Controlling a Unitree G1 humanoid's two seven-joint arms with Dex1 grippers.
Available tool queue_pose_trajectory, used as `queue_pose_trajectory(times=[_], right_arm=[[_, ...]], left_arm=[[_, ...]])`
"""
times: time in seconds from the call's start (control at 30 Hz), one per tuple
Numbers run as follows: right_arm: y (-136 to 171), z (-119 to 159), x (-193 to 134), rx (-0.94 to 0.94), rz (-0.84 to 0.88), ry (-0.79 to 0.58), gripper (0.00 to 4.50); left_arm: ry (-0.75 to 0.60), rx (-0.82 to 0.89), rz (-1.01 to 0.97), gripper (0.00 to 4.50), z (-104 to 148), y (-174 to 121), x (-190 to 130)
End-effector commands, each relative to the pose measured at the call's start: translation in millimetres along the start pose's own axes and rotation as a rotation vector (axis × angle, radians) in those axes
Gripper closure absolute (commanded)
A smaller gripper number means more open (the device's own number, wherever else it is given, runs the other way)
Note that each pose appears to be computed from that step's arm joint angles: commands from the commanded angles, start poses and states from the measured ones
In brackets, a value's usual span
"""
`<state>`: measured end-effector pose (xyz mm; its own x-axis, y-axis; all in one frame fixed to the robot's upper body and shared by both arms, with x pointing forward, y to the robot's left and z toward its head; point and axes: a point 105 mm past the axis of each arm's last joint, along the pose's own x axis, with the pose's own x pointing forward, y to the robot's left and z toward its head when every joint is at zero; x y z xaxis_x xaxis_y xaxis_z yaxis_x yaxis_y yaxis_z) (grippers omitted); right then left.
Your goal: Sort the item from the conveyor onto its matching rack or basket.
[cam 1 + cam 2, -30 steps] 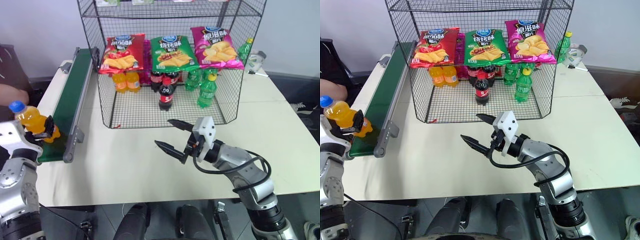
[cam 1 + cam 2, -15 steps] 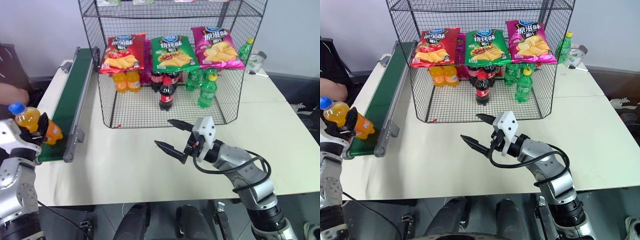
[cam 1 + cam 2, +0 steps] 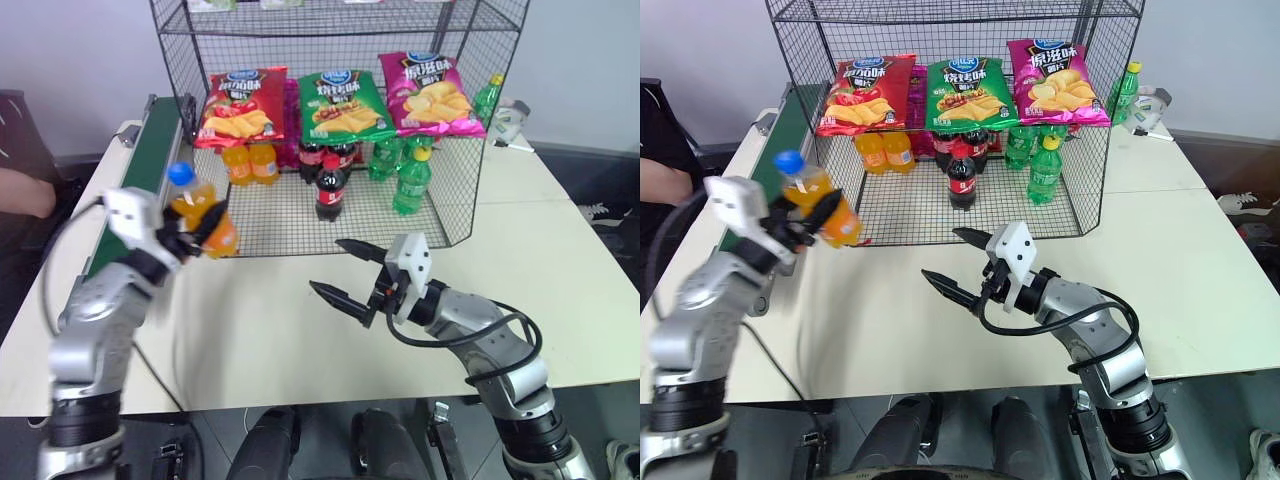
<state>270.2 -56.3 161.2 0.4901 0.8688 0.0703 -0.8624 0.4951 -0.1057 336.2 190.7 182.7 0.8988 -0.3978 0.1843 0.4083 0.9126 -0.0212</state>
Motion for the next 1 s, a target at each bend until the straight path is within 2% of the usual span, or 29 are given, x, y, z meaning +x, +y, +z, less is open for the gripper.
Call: queue_pose_trajectory(times=[0.03, 0.37, 0.57, 0.83, 0.97, 1.0], right_arm=[[0.9, 10.9, -0.5, -0.037, -0.013, -0.036, 0.0], [-0.7, 12.4, -2.6, -0.054, -0.046, -0.036, 0.0], [-1.8, 13.7, -3.0, -0.061, -0.064, -0.039, 0.0], [-3.1, 14.7, -2.7, -0.067, -0.07, -0.041, 0.0], [-3.2, 15.1, -1.9, -0.068, -0.065, -0.042, 0.0], [-3.2, 15.0, -1.9, -0.067, -0.064, -0.043, 0.0]], left_arm=[[-0.036, 0.046, 0.067, 1.96, -4.0, 3.9, 22.3], [-0.026, 0.057, 0.137, 1.96, -45.9, 0.7, 94.3], [-0.046, 0.059, 0.172, 1.96, -53.2, 1.4, 110.1], [-0.045, 0.027, 0.181, 1.96, -61.7, 1.1, 113.8], [-0.044, 0.018, 0.186, 0.03, -64.0, 3.4, 111.5], [-0.047, 0.023, 0.188, 0.03, -64.0, 4.3, 110.3]])
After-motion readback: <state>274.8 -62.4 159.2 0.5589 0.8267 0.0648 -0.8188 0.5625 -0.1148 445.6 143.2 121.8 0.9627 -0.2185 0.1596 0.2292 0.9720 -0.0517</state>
